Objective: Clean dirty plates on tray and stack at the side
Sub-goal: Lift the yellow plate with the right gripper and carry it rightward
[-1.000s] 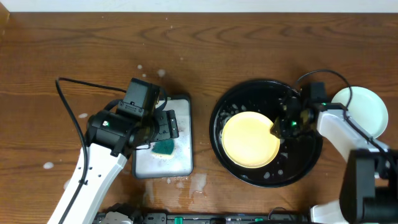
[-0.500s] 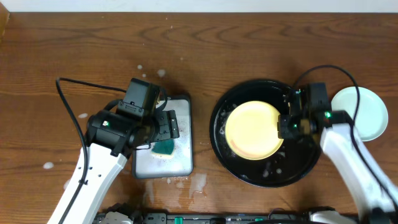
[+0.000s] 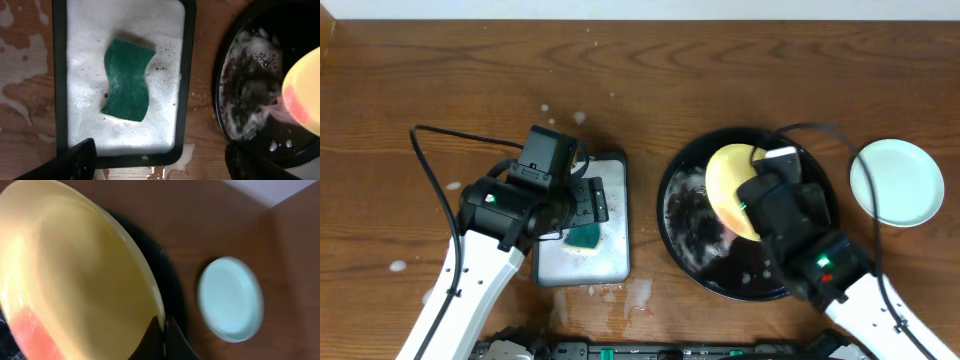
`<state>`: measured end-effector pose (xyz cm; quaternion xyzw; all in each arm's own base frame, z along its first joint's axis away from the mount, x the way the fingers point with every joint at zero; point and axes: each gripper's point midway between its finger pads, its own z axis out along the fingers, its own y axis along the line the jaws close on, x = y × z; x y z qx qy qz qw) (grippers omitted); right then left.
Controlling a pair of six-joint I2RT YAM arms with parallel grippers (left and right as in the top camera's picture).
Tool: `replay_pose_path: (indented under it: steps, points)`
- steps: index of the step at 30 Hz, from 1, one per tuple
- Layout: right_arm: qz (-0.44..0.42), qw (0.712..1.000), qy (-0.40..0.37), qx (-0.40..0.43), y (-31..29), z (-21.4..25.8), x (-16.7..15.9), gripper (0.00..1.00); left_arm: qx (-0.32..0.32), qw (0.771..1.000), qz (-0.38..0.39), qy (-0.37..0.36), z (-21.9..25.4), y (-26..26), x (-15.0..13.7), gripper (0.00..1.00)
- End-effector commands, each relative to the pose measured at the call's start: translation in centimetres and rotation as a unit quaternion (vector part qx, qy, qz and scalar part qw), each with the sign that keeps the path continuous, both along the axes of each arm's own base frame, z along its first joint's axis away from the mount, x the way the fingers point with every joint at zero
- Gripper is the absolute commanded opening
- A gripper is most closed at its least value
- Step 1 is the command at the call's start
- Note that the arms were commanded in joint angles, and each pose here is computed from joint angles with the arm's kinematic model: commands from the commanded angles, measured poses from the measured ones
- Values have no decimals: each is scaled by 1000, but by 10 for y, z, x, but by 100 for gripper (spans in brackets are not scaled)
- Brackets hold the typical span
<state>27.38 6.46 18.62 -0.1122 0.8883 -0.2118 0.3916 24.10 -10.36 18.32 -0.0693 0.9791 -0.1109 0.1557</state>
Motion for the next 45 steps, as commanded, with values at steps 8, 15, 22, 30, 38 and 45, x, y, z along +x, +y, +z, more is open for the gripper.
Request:
replay_pose_path:
  steps: [8,15,22,30,38,45]
  points:
    - [4,980,-152,-132,18,62,-16,1,0,1000,3,-2,1,1,0,83]
    - [37,968,-176,-176,33,75,-26,1,0,1000,3,-2,1,1,0,83]
    - [41,962,-191,-189,37,83,-29,1,0,1000,3,-2,1,1,0,83]
    - [41,962,-191,-189,37,83,-29,1,0,1000,3,-2,1,1,0,83]
    - [41,962,-191,-189,37,83,-29,1,0,1000,3,-2,1,1,0,83]
    - [41,962,-191,-189,37,83,-29,1,0,1000,3,-2,1,1,0,83]
